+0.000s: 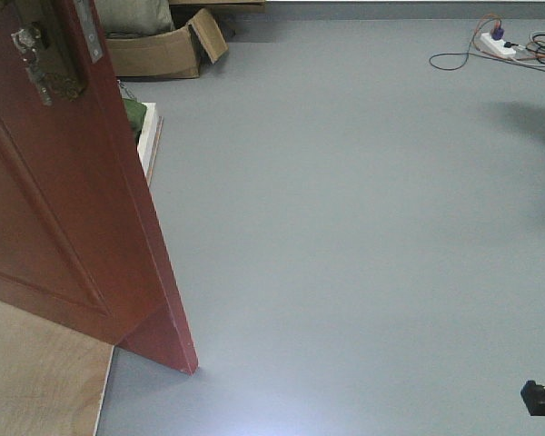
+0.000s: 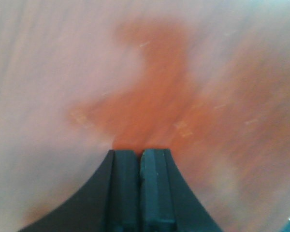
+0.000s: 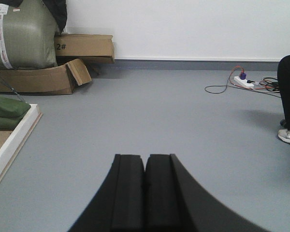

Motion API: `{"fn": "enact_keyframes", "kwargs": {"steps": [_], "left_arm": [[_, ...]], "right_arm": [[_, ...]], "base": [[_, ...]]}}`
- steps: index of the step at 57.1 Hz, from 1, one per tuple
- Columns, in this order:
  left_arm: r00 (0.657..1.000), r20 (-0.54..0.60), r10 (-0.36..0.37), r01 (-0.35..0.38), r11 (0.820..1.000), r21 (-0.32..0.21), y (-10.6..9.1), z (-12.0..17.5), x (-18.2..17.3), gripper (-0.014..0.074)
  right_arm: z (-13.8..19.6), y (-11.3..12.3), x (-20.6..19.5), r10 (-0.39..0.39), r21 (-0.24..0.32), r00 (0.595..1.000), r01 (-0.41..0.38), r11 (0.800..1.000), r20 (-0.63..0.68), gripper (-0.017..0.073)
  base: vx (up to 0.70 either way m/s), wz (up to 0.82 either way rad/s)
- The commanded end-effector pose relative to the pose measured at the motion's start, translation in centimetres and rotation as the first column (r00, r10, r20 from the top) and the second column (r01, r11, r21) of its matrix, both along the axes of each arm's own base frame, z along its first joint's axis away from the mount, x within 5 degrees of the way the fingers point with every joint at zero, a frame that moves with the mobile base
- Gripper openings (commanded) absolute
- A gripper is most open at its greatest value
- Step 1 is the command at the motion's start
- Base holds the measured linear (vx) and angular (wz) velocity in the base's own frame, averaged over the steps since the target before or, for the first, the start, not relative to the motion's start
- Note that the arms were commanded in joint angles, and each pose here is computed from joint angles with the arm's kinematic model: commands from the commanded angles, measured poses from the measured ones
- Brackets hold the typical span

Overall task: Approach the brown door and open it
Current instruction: 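Keep pushing the door panel with the left gripper to widen opening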

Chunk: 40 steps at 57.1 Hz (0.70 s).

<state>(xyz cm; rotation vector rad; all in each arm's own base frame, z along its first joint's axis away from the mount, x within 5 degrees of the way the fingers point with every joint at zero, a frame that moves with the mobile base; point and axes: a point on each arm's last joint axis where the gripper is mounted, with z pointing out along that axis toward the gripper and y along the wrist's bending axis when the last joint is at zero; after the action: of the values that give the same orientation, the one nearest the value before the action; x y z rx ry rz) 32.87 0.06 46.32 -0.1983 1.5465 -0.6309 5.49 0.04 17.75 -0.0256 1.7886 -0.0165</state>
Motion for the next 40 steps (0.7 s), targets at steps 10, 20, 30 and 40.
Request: {"fn": "enact_keyframes", "kwargs": {"steps": [10,20,30,40], "left_arm": [[0.997,0.073,0.009,-0.007,1.000,-0.029,-0.15,2.32,-1.28,-0.0003],[0.997,0.073,0.009,-0.007,1.000,-0.029,-0.15,2.32,-1.28,-0.0003],[0.997,0.073,0.009,-0.007,1.000,-0.029,-0.15,2.32,-1.28,-0.0003],[0.997,0.073,0.009,-0.007,1.000,-0.029,-0.15,2.32,-1.28,-0.0003]], "right_arm": [[0.65,-0.04,0.06,-0.002,-0.012,0.996,0.003,1.000,0.092,0.0000],[0.65,-0.04,0.06,-0.002,-0.012,0.996,0.003,1.000,0.092,0.0000],[0.65,-0.04,0.06,-0.002,-0.012,0.996,0.003,1.000,0.092,0.0000],[0.65,-0.04,0.06,-0.002,-0.012,0.996,0.003,1.000,0.092,0.0000]], "base": [[0.11,0.01],[0.14,0.02],[0.16,0.03],[0.18,0.01]]}}
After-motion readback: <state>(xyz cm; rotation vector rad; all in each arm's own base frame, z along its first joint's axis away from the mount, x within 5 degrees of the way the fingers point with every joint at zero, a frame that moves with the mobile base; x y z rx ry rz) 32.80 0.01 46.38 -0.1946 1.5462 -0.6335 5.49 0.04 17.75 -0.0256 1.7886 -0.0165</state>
